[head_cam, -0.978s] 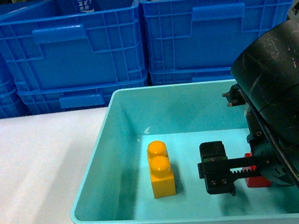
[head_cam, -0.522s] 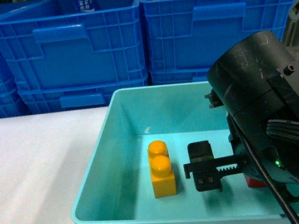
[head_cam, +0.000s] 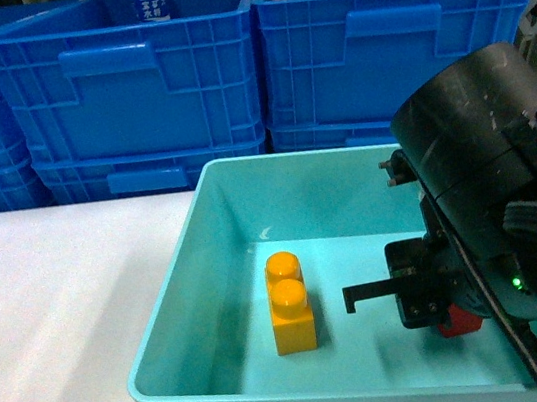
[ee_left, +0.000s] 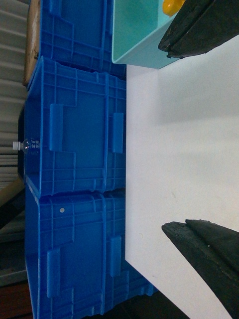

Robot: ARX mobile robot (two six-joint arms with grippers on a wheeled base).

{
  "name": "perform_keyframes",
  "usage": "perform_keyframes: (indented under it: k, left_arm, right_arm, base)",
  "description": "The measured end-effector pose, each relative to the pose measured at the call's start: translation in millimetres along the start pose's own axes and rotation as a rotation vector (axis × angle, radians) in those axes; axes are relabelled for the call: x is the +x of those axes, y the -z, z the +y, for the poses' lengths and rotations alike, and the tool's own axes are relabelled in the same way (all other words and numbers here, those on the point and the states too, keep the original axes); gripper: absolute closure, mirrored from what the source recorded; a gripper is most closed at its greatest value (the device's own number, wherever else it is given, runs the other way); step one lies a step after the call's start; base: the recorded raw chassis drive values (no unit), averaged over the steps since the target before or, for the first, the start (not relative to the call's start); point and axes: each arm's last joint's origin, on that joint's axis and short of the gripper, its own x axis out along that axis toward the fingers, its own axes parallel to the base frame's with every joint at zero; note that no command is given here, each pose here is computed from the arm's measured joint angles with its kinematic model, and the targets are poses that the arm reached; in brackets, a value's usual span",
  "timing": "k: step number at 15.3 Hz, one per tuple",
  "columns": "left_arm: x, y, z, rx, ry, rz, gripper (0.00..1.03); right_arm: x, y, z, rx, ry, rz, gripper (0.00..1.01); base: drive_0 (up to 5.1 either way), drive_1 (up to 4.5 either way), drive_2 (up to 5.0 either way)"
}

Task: Pick red block from blue box to shelf

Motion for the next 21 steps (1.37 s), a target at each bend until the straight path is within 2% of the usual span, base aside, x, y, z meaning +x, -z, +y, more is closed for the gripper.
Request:
perform_keyframes:
  k: [2,3,5,6,7,8,9,10,11,13,16,17,18,19,21]
  left_arm:
    - [0.0,0.0,0.0,0.0,0.0,0.0,0.05]
    - [0.0,-0.1,0.0,0.0,0.0,-0.001,0.05]
    - [0.0,0.0,0.0,0.0,0.0,0.0,0.05]
    - [0.0,-0.2,0.0,0.0,0.0,-0.001,0.05]
    - [0.0,0.0,0.0,0.0,0.0,0.0,0.05]
    - [0.0,0.0,0.0,0.0,0.0,0.0,0.05]
    - [0.0,0.0,0.0,0.0,0.0,0.0,0.05]
    - [0.0,0.0,0.0,0.0,0.0,0.0,0.05]
    - [0.0,0.0,0.0,0.0,0.0,0.0,0.05]
    - [0.0,0.0,0.0,0.0,0.0,0.0,0.05]
    - [0.0,0.0,0.0,0.0,0.0,0.0,0.05]
    - [0.0,0.0,0.0,0.0,0.0,0.0,0.05]
    - [0.0,0.0,0.0,0.0,0.0,0.0,0.05]
    - [0.0,0.0,0.0,0.0,0.0,0.0,0.05]
    - [0.0,0.0,0.0,0.0,0.0,0.0,0.05]
  right_arm:
    - [-11.5,-10.2,-6.5,0.011,-0.017,-0.034,0.72]
    - [-21.4,-19.7,-11.0,0.028,-0.041,-0.065,0.72]
    - [-58.6,-46.8,-20.9,0.064,-0.139,-0.167,0.72]
    - [-80.5,-57.8,-28.8,0.063,-0.184,-0.212,0.72]
    - [-107.9,-64.9,-46.6,0.063,-0.216,-0.267,0.72]
    - [-126.0,-64.4,-63.2,0.062,-0.212,-0.316,0.72]
    - [-165.0,-37.0,-98.3,0.007,-0.161,-0.396,0.72]
    - [-191.1,1.4,-114.0,-0.053,-0.108,-0.458,0.72]
    - [-198.2,12.8,-120.2,-0.054,-0.073,-0.495,0.72]
    - [-200.0,18.7,-136.3,-0.013,0.008,-0.53,0.72]
    - [-194.5,16.9,-160.6,0.044,0.092,-0.547,0.73]
    - [-193.5,17.9,-171.7,0.066,0.126,-0.542,0.73]
    - [-194.3,18.8,-174.9,0.073,0.135,-0.543,0.73]
    - [-196.4,21.1,-174.2,0.069,0.123,-0.547,0.73]
    - [-200.3,28.8,-167.6,0.048,0.09,-0.544,0.73]
  base:
    - [0.0,0.0,0.0]
    - [0.0,0.0,0.0]
    - [0.0,0.0,0.0]
    - [0.0,0.0,0.0]
    - [0.0,0.0,0.0]
    - [0.0,0.0,0.0]
    - [0.0,0.0,0.0]
    - [0.0,0.0,0.0]
    - [0.0,0.0,0.0]
    - [0.0,0.0,0.0]
    - [0.0,0.0,0.0]
    - [0.0,0.0,0.0]
    - [0.0,0.0,0.0]
    - [0.0,0.0,0.0]
    - [0.0,0.0,0.0]
